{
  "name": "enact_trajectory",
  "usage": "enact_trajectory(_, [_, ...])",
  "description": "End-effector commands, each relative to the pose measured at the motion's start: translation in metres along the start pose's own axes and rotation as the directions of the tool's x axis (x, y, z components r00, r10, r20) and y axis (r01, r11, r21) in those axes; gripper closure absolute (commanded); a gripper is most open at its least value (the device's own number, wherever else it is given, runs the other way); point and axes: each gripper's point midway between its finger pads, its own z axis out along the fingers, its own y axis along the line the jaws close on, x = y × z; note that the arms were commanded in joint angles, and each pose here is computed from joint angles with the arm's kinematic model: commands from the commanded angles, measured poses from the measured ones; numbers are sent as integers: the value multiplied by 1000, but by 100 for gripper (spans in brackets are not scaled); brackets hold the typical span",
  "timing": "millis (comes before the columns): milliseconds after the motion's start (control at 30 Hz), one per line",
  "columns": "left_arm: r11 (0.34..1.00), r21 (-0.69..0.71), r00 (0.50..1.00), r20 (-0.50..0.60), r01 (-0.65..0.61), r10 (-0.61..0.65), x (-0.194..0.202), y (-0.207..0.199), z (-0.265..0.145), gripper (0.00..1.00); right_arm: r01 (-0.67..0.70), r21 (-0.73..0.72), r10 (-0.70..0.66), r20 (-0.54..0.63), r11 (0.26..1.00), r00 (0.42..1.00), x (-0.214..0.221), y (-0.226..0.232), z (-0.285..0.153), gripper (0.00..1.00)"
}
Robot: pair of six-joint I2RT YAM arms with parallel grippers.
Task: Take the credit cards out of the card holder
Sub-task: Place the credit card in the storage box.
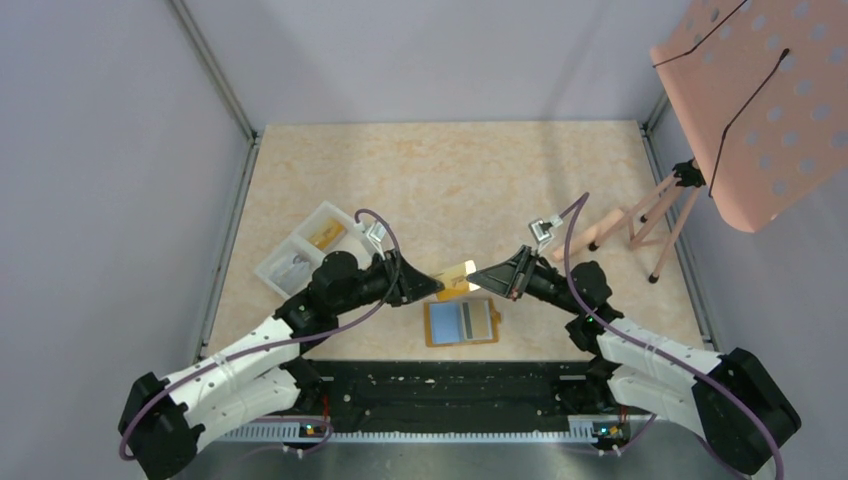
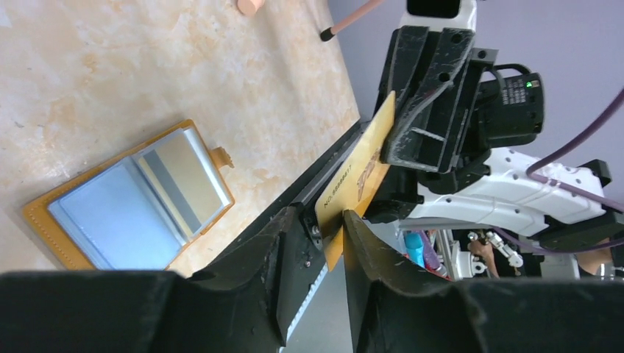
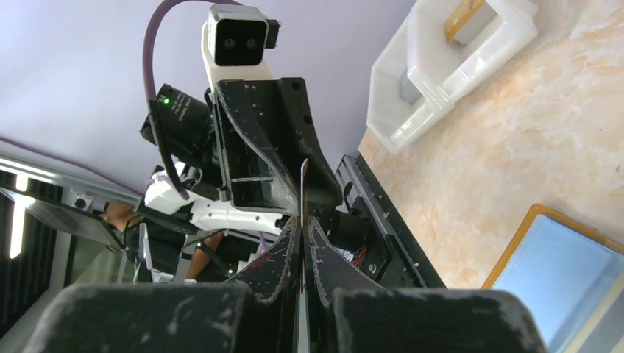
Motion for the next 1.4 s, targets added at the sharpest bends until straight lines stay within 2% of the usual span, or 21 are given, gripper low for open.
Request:
enact_trajectory(0, [997,78,997,75,16,-22,-16,-18,-2,67,25,-30,-23,63,999,998,-11,4,-2,100])
enact_trajectory(33, [996,85,997,73,25,-32,-15,-19,-2,70,22,-30,-20,63,999,998,-10,4,-2,100])
enact_trajectory(200, [995,89,996,75,40,-47,-14,-18,-3,97,15,-23,-13,71,1000,997,-10,0,-2,100])
enact_trajectory(300, [996,71,993,105,50,-57,-17,-12,-4,100,7,-7,-6,68,1000,998,-8,-6,-3,100])
enact_trajectory(433, [999,22,991,121,49,-51,-22,-2,-4,100,29,27,-30,53,999,998,-7,-10,-3,81])
enact_trajectory(567, [998,-60,993,116,32,-25,-31,12,-3,100,74,87,-80,67,993,995,-10,-14,-9,51])
enact_trajectory(700, [991,-115,988,145,62,-45,-54,31,-7,100,122,141,-133,75,983,988,-12,-17,-17,30])
enact_trajectory(833, [963,-246,976,210,114,-62,-90,69,-27,100,150,176,-164,70,973,984,-10,-20,-25,10])
enact_trajectory(1000, [891,-428,948,319,153,-9,-139,106,-65,100,152,197,-166,59,969,984,-3,-27,-33,6])
enact_trajectory(1233, [793,-531,880,475,299,-14,-189,151,-116,100,174,214,-183,22,961,983,3,-31,-36,6])
enact_trajectory(1367, [724,-586,858,513,365,-18,-203,176,-136,100,187,214,-192,6,959,981,5,-30,-37,6])
